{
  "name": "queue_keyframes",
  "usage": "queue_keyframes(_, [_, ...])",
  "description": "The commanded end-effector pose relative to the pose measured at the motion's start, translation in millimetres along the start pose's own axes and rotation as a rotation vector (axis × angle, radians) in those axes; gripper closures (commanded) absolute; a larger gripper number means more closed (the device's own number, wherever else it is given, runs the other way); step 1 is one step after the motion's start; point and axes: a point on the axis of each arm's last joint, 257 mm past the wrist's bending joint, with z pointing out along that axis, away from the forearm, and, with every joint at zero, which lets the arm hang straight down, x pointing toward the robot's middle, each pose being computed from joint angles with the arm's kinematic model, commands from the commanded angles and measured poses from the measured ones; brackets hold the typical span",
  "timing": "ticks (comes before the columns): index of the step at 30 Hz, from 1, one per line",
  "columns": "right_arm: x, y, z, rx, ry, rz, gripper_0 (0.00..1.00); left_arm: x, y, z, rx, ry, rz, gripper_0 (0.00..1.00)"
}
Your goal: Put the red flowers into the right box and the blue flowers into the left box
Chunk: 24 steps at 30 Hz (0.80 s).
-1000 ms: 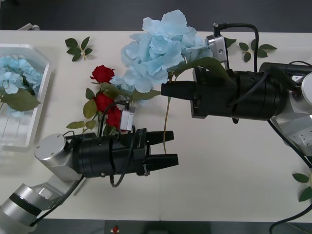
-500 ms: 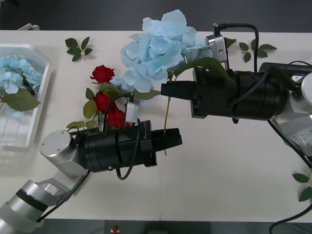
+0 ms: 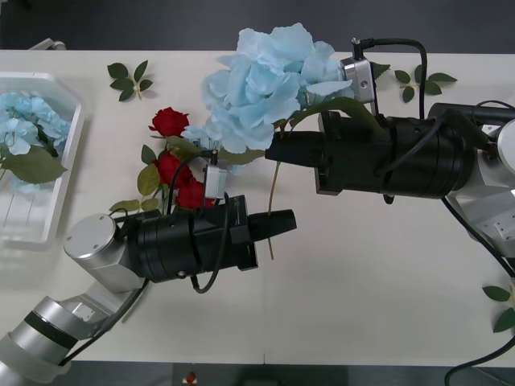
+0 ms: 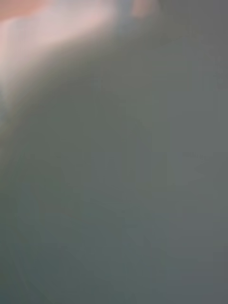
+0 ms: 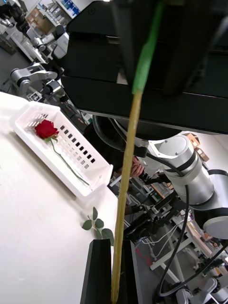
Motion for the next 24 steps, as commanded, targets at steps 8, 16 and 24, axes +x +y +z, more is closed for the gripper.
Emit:
queue_keyframes(8, [-15, 16, 7, -0.033, -0.014, 0.017, 0.00, -52, 29, -62, -0.094, 0.029, 0.107, 1.00])
queue_keyframes(16, [-14, 11, 3, -0.013, -0.002, 0.017, 0.00, -100, 65, -155, -0.266, 0.156, 0.258, 1.00])
queue_keyframes(24, [-12, -14, -17, 0.083, 0.048, -0.019, 0.00, -131, 134, -295, -0.584, 0.268, 0.245, 1.00])
